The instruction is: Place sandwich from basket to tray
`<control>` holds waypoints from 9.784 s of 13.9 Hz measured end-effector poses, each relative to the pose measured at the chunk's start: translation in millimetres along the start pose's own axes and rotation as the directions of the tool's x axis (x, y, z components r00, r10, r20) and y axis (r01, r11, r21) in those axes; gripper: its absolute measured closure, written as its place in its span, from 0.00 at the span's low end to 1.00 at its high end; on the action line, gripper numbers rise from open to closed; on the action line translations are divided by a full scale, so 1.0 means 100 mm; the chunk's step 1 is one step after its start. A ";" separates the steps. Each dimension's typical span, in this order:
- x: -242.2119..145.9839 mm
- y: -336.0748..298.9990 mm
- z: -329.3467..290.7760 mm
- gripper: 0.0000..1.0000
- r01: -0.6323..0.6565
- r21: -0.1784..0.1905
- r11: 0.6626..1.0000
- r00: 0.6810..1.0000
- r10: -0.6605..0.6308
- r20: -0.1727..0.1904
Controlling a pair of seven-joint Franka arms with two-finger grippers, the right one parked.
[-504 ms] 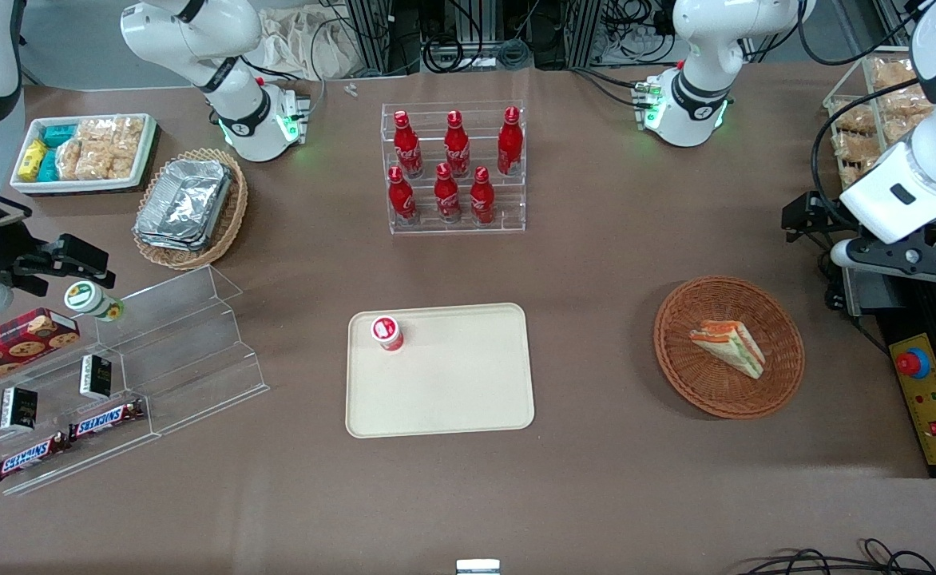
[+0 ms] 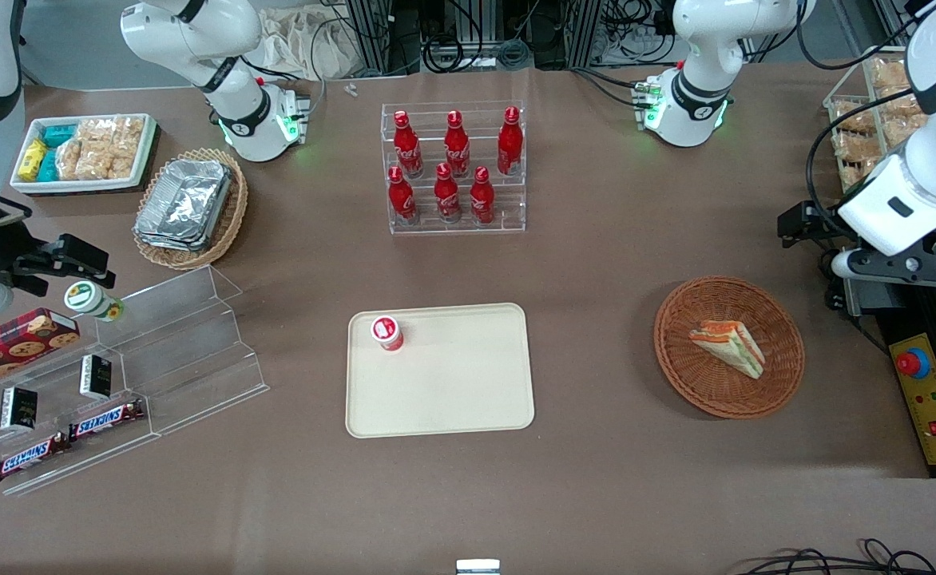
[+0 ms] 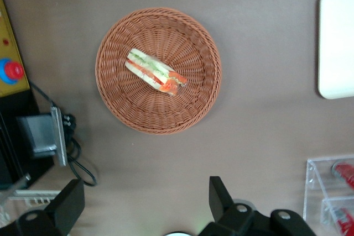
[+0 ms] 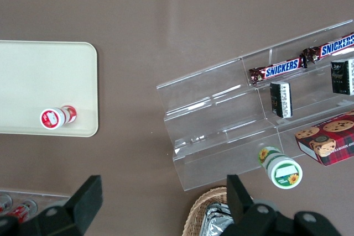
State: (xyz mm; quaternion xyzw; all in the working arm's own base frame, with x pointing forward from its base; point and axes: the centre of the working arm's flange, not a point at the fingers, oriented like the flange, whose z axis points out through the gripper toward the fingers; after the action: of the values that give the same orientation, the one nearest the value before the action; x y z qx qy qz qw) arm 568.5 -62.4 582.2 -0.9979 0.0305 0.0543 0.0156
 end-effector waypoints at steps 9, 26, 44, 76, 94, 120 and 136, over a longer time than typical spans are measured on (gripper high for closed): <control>0.26 -0.01 1.11 0.00 0.487 -0.008 0.874 0.874 -0.487 0.006; 0.80 -0.30 2.89 0.00 0.928 0.041 0.370 0.369 -0.929 0.011; 0.71 -0.28 3.21 0.73 0.938 -0.041 0.345 0.345 -0.939 -0.008; 0.48 2.68 1.05 0.83 0.026 -0.136 0.990 1.000 -0.028 -0.010; 0.80 3.90 3.28 0.83 0.048 -0.142 0.989 0.995 -0.059 -0.076; 0.32 1.16 -0.03 0.00 0.216 -0.019 0.976 0.969 -0.216 -0.123; 0.24 -0.44 0.28 0.00 -0.108 -0.005 0.994 0.991 0.107 -0.078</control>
State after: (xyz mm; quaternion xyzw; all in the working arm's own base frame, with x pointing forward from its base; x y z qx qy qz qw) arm 591.9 -19.3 552.8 -0.9963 0.0844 0.0163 0.0066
